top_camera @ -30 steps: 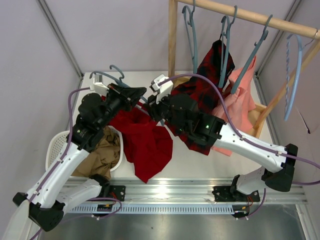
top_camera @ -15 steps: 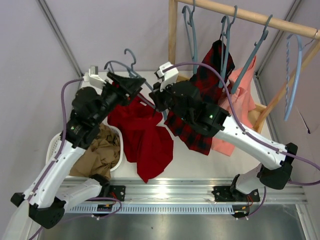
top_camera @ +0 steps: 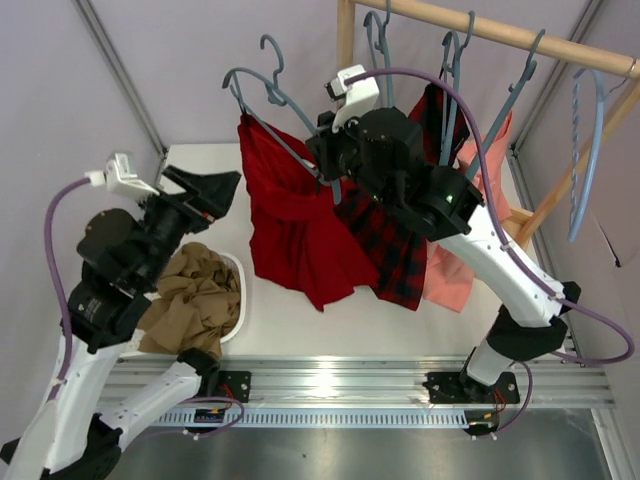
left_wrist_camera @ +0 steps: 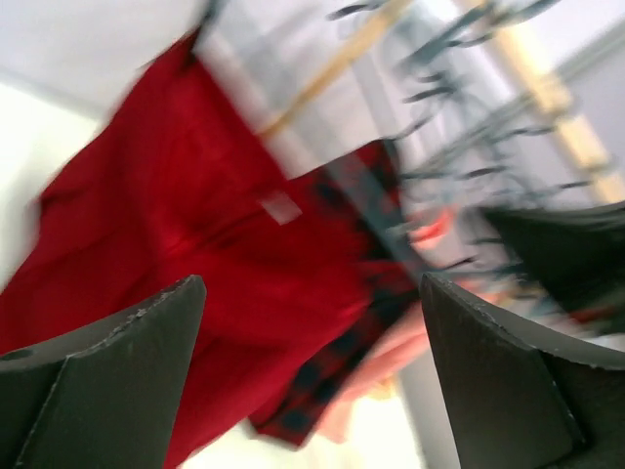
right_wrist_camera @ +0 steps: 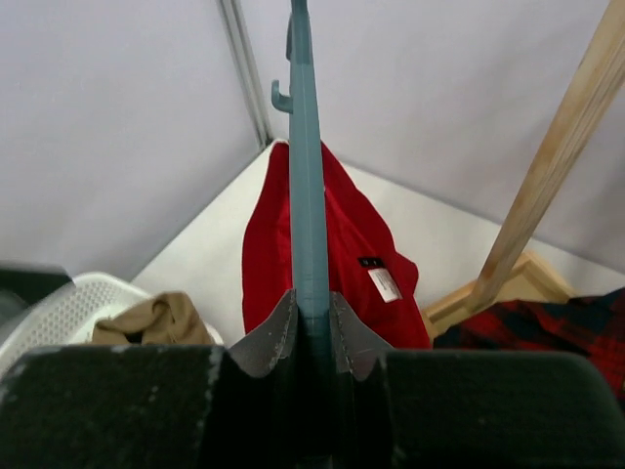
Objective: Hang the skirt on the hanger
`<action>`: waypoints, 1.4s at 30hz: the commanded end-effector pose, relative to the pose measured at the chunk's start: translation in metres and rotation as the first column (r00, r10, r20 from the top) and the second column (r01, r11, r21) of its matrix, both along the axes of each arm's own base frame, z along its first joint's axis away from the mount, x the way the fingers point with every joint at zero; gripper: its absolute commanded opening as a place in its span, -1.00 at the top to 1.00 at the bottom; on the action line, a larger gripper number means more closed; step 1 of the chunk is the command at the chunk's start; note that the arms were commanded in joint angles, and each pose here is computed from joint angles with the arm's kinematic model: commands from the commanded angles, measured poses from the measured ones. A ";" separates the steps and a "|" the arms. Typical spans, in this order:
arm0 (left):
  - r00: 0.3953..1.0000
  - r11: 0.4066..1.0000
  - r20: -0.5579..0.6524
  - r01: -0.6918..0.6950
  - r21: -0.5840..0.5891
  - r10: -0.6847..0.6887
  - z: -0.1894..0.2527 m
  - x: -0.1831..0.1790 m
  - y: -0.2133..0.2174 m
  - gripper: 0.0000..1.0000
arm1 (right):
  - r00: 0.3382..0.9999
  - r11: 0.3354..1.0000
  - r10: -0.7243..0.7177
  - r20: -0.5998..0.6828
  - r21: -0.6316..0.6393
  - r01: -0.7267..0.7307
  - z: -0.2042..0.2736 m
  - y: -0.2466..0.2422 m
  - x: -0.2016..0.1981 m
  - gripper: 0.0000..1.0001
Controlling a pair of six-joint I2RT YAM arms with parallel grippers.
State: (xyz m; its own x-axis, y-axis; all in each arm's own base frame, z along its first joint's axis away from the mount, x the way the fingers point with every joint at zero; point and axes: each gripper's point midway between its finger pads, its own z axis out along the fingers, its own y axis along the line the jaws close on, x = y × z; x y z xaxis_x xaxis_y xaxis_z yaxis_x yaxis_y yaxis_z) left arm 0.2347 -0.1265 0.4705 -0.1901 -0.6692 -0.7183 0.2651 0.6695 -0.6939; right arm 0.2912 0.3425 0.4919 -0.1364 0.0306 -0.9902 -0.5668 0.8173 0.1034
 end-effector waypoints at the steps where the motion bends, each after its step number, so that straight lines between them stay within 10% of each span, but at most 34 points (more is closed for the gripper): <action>1: 0.967 0.973 -0.200 -0.117 0.199 0.157 -0.097 0.014 0.024 -0.93 | 0.996 0.990 -0.045 0.079 0.133 0.034 0.056 -0.003 0.006 1.00; 15: 0.938 0.916 -0.345 -0.096 -0.389 -0.048 -0.139 0.030 -0.032 -0.73 | 0.991 0.949 -0.120 -0.054 0.289 0.130 0.008 0.008 0.017 1.00; 42: 0.878 0.814 -0.453 -0.372 -0.445 0.154 -0.187 0.075 -0.046 -0.53 | 0.995 0.932 -0.103 0.013 0.352 0.092 0.037 0.002 0.014 1.00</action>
State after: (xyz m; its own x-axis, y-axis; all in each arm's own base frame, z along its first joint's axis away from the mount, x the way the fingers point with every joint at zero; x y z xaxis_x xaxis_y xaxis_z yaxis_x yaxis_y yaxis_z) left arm 0.2987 -0.1764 0.2601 -0.2119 -0.9521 -0.2203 -0.2778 0.2748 -0.9205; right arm 0.3192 0.3689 0.4389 -0.2353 0.1707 -0.9568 -0.4459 0.8558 0.2624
